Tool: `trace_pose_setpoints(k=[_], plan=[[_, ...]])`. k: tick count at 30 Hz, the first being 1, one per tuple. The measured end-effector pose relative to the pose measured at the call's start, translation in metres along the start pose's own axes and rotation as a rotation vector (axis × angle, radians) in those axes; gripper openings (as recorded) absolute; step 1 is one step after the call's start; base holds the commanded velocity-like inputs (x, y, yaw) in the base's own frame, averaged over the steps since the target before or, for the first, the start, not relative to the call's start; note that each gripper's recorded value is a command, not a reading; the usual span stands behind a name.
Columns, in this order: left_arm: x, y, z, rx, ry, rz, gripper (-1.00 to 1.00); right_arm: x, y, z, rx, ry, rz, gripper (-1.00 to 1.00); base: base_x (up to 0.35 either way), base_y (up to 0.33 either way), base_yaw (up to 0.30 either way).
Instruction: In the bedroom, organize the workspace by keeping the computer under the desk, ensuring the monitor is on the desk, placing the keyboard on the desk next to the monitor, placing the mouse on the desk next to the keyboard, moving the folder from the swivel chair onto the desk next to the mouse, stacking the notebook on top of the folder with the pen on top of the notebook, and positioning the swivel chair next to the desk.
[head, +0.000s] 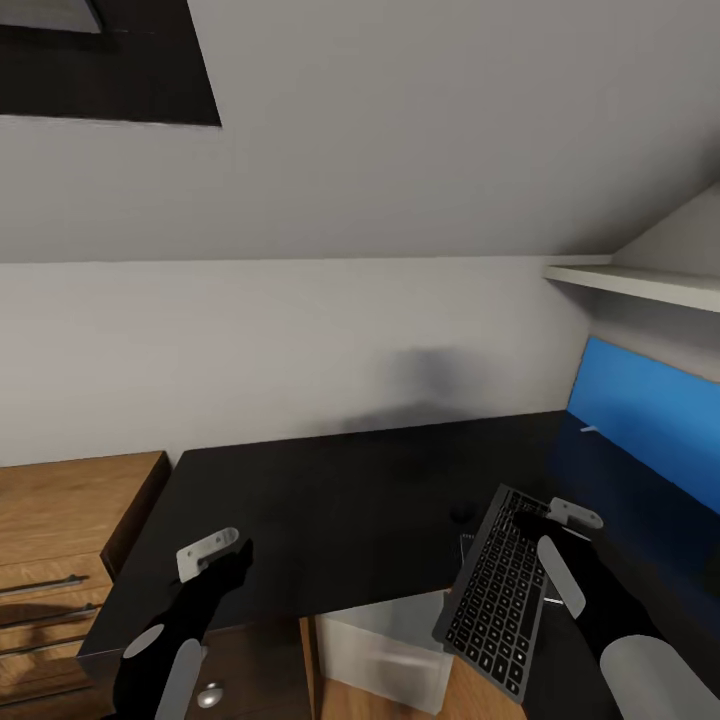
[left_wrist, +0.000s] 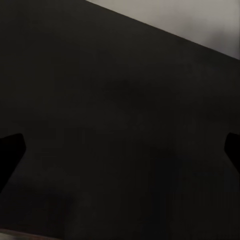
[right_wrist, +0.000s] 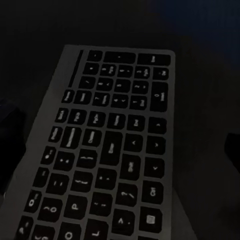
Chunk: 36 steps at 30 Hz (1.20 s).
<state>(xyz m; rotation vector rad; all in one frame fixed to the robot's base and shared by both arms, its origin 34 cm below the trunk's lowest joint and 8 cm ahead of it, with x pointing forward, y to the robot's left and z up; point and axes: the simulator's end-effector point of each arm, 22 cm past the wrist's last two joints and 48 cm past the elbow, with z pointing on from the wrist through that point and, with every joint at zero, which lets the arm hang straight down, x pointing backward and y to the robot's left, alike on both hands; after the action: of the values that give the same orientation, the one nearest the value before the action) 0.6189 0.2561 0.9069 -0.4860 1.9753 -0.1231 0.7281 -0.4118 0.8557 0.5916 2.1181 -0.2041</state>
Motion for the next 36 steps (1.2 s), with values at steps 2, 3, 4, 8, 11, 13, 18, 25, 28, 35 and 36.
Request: trace_pose_setpoints(k=[2, 3, 4, 8, 11, 13, 18, 25, 28, 35, 36], plan=[[0.0, 0.0, 0.0, 0.0, 0.0, 0.0, 1.0, -0.007, 0.008, -0.003, -0.015, -0.018, -0.012, 1.0, 0.0, 0.0, 0.0], [0.0, 0.0, 0.0, -0.001, 0.0, 0.001, 1.0, -0.008, 0.01, -0.004, -0.02, -0.022, -0.016, 1.0, 0.0, 0.0, 0.0], [0.0, 0.0, 0.0, -0.001, 0.0, 0.001, 1.0, -0.01, 0.014, -0.006, -0.027, -0.029, -0.023, 1.0, 0.0, 0.0, 0.0], [0.003, 0.001, 0.002, -0.002, 0.0, 0.001, 1.0, -0.011, 0.02, -0.006, -0.037, -0.034, -0.032, 1.0, 0.0, 0.0, 0.0], [0.006, 0.002, 0.004, -0.003, 0.0, 0.001, 1.0, -0.008, 0.021, -0.004, -0.04, -0.035, -0.033, 1.0, 0.0, 0.0, 0.0], [0.008, 0.004, 0.005, -0.003, 0.0, 0.001, 1.0, -0.006, 0.021, -0.002, -0.041, -0.036, -0.033, 1.0, 0.0, 0.0, 0.0], [0.014, 0.006, 0.009, -0.004, 0.0, 0.001, 1.0, 0.0, 0.021, 0.002, -0.04, -0.034, -0.035, 1.0, 0.0, 0.0, 0.0], [0.023, 0.009, 0.014, -0.004, 0.0, 0.001, 1.0, 0.009, 0.022, 0.008, -0.041, -0.031, -0.037, 1.0, 0.0, 0.0, 0.0], [0.026, 0.011, 0.016, -0.004, -0.001, 0.001, 1.0, 0.013, 0.021, 0.011, -0.041, -0.031, -0.037, 1.0, 0.0, 0.0, 0.0], [0.036, 0.014, 0.021, -0.003, -0.001, 0.0, 1.0, 0.024, 0.023, 0.017, -0.044, -0.029, -0.042, 1.0, 0.0, 0.0, 0.0], [0.037, 0.015, 0.021, -0.004, -0.001, -0.001, 1.0, 0.026, 0.025, 0.018, -0.047, -0.028, -0.043, 1.0, 0.0, 0.0, 0.0]])
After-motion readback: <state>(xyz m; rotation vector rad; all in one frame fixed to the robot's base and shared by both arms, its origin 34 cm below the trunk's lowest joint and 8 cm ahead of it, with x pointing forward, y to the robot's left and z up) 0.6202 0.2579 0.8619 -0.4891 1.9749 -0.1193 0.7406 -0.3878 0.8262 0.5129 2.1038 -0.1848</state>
